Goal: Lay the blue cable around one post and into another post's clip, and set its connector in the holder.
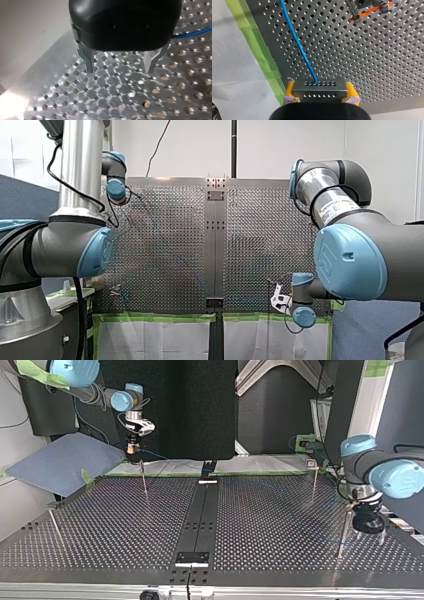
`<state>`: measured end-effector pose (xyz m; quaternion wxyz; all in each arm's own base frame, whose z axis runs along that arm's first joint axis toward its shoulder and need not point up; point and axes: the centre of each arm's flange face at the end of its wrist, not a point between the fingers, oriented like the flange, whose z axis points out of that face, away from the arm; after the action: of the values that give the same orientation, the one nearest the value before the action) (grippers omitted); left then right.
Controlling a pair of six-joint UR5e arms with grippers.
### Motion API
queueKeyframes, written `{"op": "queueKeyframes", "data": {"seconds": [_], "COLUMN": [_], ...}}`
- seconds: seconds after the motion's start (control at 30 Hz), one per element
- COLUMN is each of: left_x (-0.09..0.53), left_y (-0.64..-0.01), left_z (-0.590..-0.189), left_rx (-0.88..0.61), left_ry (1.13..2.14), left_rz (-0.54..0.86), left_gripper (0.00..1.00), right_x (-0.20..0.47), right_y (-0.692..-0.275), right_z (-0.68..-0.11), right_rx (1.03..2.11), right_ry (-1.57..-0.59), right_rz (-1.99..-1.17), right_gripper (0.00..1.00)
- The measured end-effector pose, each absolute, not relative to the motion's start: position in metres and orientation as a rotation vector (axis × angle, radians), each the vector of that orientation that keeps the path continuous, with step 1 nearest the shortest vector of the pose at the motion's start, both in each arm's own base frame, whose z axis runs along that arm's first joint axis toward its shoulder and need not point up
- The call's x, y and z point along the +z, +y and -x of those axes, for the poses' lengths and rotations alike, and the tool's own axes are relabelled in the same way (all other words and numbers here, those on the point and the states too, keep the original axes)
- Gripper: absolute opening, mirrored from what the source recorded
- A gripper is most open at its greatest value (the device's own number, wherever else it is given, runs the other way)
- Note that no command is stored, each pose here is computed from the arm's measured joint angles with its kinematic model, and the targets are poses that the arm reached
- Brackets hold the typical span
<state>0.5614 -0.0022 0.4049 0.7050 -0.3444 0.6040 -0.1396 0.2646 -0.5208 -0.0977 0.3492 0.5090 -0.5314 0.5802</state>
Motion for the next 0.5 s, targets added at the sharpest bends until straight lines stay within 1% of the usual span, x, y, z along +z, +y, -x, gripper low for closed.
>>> {"op": "queueKeyframes", "data": {"seconds": [0.33, 0.5], "left_x": [0.372, 0.369], "left_y": [-0.008, -0.011], "left_z": [-0.555, -0.556], "left_rx": [-0.440, -0.499], "left_ry": [1.343, 1.330], "left_rz": [0.776, 0.773], "left_gripper": [1.00, 1.00], "right_x": [-0.097, -0.097], "right_y": [-0.520, -0.520], "right_z": [-0.267, -0.268], "right_rx": [1.505, 1.504], "right_ry": [-1.372, -1.371], "right_rz": [-1.324, -1.327], "right_gripper": [0.00, 0.00]}}
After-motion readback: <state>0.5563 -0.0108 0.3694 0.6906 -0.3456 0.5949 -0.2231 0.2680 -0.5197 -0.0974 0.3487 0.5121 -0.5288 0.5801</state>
